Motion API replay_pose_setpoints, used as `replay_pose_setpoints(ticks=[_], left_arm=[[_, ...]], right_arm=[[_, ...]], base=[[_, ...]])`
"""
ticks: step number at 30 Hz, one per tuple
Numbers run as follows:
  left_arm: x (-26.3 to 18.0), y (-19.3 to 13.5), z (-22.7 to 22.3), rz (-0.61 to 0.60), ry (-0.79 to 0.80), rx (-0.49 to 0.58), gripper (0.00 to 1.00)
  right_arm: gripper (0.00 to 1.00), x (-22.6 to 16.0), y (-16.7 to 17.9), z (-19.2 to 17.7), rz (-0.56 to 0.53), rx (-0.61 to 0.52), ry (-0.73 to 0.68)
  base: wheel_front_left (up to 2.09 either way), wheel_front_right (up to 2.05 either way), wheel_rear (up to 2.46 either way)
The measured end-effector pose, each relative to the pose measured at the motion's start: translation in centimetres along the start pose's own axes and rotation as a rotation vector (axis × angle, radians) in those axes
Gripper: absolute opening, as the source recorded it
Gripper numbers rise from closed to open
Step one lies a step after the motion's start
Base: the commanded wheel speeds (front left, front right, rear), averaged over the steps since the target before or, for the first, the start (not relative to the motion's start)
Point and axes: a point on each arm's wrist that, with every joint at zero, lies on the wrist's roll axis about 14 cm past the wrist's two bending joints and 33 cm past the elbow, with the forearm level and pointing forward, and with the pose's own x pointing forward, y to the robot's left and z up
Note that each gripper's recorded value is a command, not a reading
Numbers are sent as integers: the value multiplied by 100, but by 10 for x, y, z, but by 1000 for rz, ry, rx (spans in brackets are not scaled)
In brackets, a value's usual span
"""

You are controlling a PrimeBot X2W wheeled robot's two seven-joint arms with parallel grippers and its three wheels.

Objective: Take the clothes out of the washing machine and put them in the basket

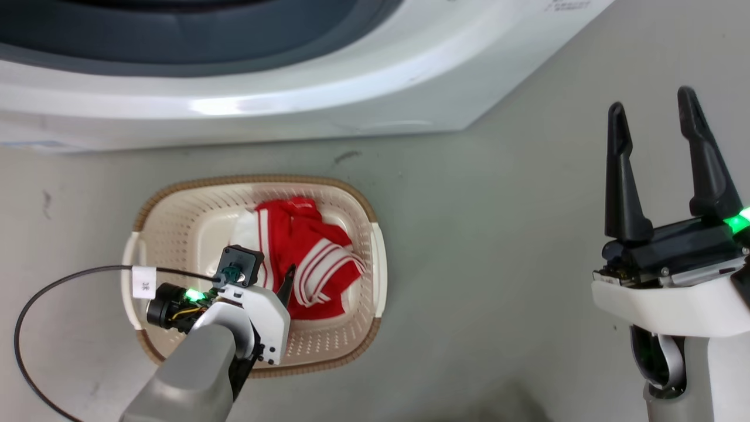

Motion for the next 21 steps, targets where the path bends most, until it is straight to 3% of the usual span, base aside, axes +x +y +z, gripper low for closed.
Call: replay_pose_setpoints(ticks=[21], left_arm=[[-139, 17, 114, 265, -583, -106, 100]], right_arm=[[100, -48, 24, 73, 37, 19, -109]], base=[[0, 0, 0]])
